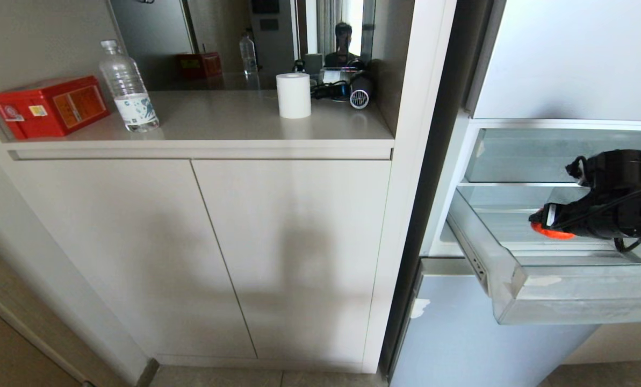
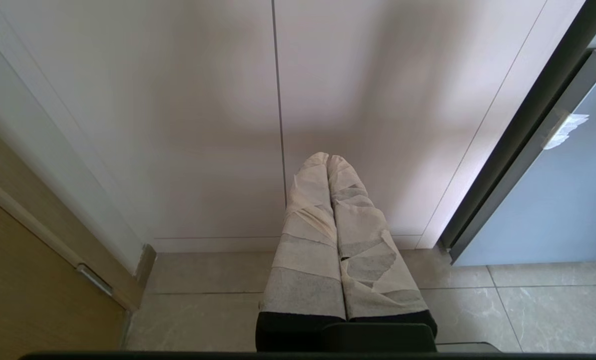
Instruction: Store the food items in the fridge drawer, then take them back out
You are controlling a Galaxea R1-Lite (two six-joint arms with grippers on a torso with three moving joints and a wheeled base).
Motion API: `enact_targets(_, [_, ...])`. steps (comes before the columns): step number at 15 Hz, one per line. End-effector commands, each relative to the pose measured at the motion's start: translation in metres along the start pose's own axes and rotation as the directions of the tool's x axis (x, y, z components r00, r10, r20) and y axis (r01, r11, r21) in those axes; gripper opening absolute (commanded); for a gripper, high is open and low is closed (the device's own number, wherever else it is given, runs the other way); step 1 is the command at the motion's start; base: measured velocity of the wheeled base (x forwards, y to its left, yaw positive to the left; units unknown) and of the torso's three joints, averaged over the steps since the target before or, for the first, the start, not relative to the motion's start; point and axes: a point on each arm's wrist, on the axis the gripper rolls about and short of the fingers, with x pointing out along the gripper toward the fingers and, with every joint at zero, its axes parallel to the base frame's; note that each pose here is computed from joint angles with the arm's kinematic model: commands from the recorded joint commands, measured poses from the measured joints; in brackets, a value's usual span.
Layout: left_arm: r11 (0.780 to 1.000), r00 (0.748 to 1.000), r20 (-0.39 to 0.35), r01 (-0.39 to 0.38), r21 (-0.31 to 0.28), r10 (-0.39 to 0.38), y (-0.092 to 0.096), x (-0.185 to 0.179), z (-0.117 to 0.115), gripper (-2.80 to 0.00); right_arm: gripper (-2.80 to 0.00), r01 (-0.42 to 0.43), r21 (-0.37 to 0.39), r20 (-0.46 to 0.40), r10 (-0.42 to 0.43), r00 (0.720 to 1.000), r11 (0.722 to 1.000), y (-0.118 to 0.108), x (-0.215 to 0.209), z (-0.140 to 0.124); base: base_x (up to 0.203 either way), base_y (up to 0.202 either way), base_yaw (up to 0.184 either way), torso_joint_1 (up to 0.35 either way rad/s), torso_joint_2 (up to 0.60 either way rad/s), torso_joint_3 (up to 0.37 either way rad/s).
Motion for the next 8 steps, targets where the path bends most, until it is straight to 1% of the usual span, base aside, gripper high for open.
enact_targets(1, [1.000,1.000,-0.001,-0.001,0.000,0.001,0.000,0.000,0.000,-2.80,-2.80,0.006,0.002,-0.024,-0.006,1.000,1.000,-0.001,0.013,-0.005,0.000,0.000,0.000,0.000,0.00,0.000])
enact_targets(8, [1.000,1.000,-0.001,0.000,0.000,0.000,0.000,0.000,0.000,-2.80,-2.80,-0.012,-0.001,-0.047,0.012,0.999,1.000,0.000,0.028,-0.010,0.000,0.000,0.000,0.000,0.00,0.000])
